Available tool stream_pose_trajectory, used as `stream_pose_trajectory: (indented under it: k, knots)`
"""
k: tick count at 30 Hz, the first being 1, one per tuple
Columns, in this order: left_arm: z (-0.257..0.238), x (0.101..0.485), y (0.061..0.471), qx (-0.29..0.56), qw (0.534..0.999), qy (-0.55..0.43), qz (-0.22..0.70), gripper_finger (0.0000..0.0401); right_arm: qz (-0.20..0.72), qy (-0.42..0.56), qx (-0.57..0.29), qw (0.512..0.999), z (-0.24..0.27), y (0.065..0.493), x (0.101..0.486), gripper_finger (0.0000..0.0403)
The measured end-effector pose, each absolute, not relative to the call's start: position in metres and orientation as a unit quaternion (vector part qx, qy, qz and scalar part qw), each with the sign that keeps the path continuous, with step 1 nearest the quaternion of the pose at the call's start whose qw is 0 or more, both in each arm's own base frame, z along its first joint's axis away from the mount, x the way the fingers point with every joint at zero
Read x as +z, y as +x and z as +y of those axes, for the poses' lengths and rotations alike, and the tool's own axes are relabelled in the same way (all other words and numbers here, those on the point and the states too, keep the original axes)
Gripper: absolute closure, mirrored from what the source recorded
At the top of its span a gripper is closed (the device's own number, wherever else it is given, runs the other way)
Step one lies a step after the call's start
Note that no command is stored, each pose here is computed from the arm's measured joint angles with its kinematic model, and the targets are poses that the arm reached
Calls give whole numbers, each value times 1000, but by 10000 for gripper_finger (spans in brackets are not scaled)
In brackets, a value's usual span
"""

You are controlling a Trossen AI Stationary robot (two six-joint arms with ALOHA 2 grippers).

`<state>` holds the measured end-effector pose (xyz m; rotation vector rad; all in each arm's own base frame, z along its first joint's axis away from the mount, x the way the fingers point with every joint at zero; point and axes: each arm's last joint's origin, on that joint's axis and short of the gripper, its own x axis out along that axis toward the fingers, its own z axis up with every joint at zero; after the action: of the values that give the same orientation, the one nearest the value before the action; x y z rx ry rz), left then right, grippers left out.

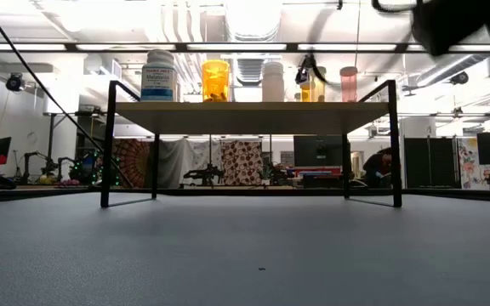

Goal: Pick and place medicine bottles onto shelf by color
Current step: Put the transparent bottle on the shelf

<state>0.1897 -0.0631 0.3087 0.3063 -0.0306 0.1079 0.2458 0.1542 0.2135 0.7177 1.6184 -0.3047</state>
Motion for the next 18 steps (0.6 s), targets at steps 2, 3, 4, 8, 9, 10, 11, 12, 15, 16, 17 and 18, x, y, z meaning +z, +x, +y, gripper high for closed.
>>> stream_pose_trajectory:
  k: [2,3,4,8,9,10,11,12,15,16,17,18]
  knots:
    - [-63,309,190,54,987,152,-15,401,688,306,-68,654,162,255,228,264]
    - [-63,309,190,54,987,152,-15,401,677,305,-43,669,165,260,236,256]
    - [-63,309,190,54,987,152,-15,401,663,303,-18,684,168,264,244,250]
    - [-63,309,190,54,987,152,-15,401,592,279,26,755,170,284,278,247]
    - [-63,309,190,54,987,152,-15,401,576,273,30,770,168,287,287,252]
    - [-63,309,190,54,987,152,-15,401,559,265,33,785,166,291,295,257]
    - [-63,309,190,54,987,152,-15,401,541,257,36,800,164,295,304,262]
    - [-63,309,190,54,987,152,-15,401,523,247,36,815,161,298,313,267]
    - [-63,309,190,54,987,152,-15,401,469,219,24,855,149,308,338,274]
    - [-63,309,190,54,987,152,-15,401,458,215,17,862,143,310,346,274]
    - [-63,309,190,54,987,152,-15,401,453,209,9,867,136,312,353,272]
    - [-63,309,190,54,987,152,-15,401,450,204,0,870,129,313,359,270]
